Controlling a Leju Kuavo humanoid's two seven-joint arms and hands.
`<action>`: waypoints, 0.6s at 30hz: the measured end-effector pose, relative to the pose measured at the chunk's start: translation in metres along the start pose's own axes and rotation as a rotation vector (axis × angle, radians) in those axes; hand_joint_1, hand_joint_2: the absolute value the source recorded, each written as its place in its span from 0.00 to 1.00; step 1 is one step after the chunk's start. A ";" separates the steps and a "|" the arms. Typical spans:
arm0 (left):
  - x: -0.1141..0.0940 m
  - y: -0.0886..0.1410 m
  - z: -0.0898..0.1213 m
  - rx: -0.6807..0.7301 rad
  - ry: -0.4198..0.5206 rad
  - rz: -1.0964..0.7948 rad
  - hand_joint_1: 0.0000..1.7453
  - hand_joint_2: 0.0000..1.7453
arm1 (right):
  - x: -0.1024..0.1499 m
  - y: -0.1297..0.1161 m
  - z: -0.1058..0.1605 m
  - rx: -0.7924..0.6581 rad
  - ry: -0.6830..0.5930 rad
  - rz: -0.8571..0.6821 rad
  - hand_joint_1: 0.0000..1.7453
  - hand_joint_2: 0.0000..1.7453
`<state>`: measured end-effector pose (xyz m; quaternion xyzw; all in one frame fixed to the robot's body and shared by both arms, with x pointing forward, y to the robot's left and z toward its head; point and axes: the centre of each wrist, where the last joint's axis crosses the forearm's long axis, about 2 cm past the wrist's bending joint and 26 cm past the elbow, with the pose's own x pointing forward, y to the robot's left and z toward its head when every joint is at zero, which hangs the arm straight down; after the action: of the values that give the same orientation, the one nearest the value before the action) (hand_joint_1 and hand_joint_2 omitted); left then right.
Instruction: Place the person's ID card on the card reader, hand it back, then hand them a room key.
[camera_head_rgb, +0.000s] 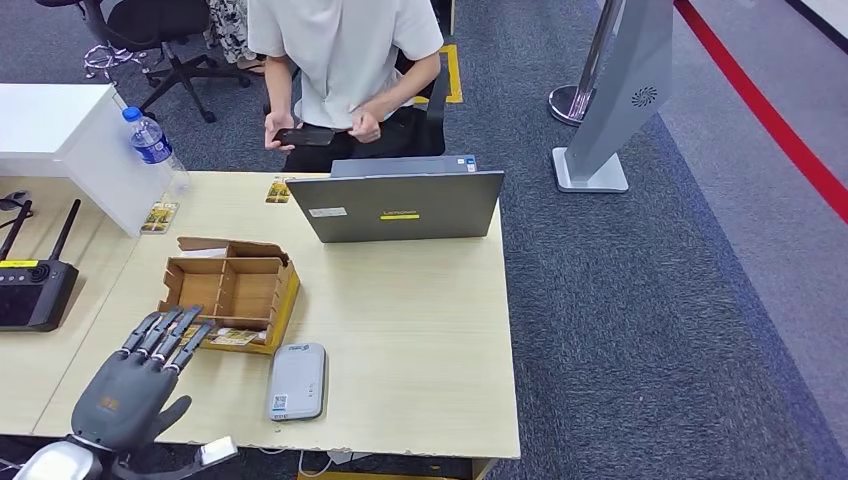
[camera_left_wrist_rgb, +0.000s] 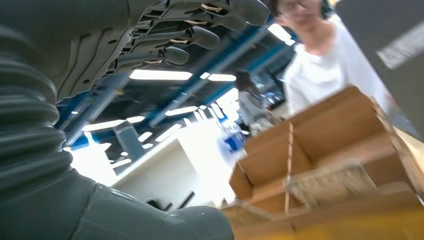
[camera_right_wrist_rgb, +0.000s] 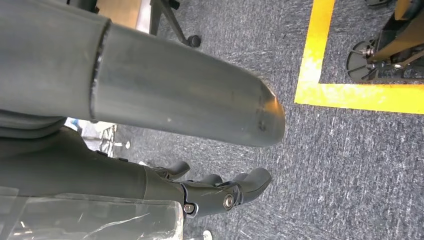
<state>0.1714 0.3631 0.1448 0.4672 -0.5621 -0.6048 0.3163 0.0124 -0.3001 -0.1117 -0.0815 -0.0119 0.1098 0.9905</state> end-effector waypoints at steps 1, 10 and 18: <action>0.002 0.000 -0.004 0.016 0.014 -0.010 0.00 1.00 | 0.001 0.000 0.000 -0.001 -0.001 0.005 0.00 0.00; 0.009 -0.011 -0.037 0.026 0.089 0.002 0.00 1.00 | 0.004 0.002 0.001 -0.006 -0.009 0.033 0.00 0.00; 0.017 -0.027 -0.061 -0.036 0.120 0.050 0.00 1.00 | 0.006 0.001 0.001 -0.003 -0.014 0.055 0.00 0.00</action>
<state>0.2255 0.3288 0.1193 0.4829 -0.5426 -0.5775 0.3727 0.0181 -0.2976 -0.1108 -0.0827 -0.0167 0.1375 0.9869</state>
